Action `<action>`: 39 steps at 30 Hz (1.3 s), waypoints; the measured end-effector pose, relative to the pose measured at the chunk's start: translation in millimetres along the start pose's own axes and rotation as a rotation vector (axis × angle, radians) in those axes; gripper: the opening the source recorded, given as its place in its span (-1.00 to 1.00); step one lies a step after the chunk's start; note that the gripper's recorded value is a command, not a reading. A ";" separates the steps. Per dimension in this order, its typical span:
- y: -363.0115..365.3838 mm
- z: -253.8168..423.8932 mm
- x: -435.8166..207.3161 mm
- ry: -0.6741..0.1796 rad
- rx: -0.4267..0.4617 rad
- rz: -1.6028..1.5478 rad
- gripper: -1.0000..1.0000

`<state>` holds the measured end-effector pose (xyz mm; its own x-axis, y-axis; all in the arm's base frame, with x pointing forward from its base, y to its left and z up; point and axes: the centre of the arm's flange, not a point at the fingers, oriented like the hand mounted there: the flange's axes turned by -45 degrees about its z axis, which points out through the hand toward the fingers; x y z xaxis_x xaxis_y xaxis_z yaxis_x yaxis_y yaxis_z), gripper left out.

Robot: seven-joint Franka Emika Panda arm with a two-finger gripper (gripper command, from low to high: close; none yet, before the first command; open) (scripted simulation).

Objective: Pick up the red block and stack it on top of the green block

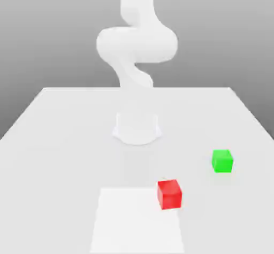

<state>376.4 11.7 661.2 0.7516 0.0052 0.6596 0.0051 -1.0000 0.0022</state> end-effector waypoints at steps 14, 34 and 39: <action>-60.0 283.2 -208.1 -0.534 0.039 -0.124 0.00; -72.3 362.2 -346.0 -0.717 0.064 -0.162 -1.00; -72.5 329.0 -318.9 -0.718 0.065 -0.167 -1.00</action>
<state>353.4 83.1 203.4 0.9839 0.1790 0.0005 0.1790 -0.9839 0.0003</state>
